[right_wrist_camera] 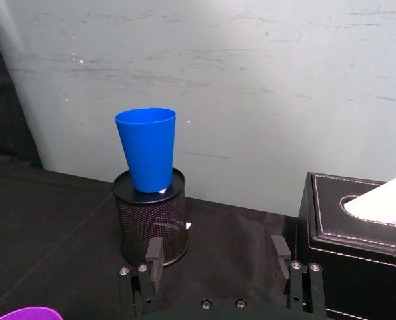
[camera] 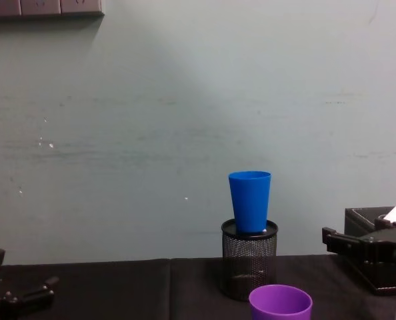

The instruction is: Pick up one cup with a gripper and tap it against the other cup.

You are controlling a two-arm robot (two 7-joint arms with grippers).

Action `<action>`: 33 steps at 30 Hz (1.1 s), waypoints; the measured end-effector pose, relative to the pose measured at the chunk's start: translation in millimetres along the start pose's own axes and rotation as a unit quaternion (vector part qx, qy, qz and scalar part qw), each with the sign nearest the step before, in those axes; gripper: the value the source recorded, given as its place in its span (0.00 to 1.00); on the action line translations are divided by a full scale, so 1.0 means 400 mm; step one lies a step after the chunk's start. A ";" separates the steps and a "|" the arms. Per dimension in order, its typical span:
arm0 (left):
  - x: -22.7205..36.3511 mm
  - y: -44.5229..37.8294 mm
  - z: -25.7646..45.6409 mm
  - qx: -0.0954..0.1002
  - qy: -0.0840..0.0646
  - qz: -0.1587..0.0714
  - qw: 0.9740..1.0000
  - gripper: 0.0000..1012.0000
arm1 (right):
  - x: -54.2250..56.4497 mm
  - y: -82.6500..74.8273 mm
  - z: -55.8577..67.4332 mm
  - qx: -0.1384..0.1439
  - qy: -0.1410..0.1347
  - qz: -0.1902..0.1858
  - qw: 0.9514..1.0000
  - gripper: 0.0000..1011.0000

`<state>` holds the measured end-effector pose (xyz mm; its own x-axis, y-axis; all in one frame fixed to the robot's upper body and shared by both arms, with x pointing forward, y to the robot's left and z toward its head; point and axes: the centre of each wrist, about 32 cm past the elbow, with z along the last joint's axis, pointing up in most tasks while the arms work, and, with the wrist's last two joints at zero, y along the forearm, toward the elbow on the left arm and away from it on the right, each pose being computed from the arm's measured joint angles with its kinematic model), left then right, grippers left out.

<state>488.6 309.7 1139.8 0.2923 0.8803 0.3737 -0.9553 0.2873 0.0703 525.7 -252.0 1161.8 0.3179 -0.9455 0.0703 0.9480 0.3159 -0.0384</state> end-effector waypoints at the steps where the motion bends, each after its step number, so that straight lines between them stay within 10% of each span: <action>1: 0.000 0.000 0.000 0.000 0.000 0.000 1.000 0.99 | 0.000 0.000 0.000 0.000 0.000 0.000 1.000 0.99; 33: 0.000 0.000 0.000 0.000 0.000 0.000 1.000 0.99 | 0.000 0.000 0.000 0.000 0.000 0.000 1.000 0.99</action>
<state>488.6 309.7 1139.8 0.2922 0.8803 0.3737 -0.9553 0.2873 0.0703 525.6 -252.0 1161.8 0.3178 -0.9455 0.0703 0.9480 0.3158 -0.0385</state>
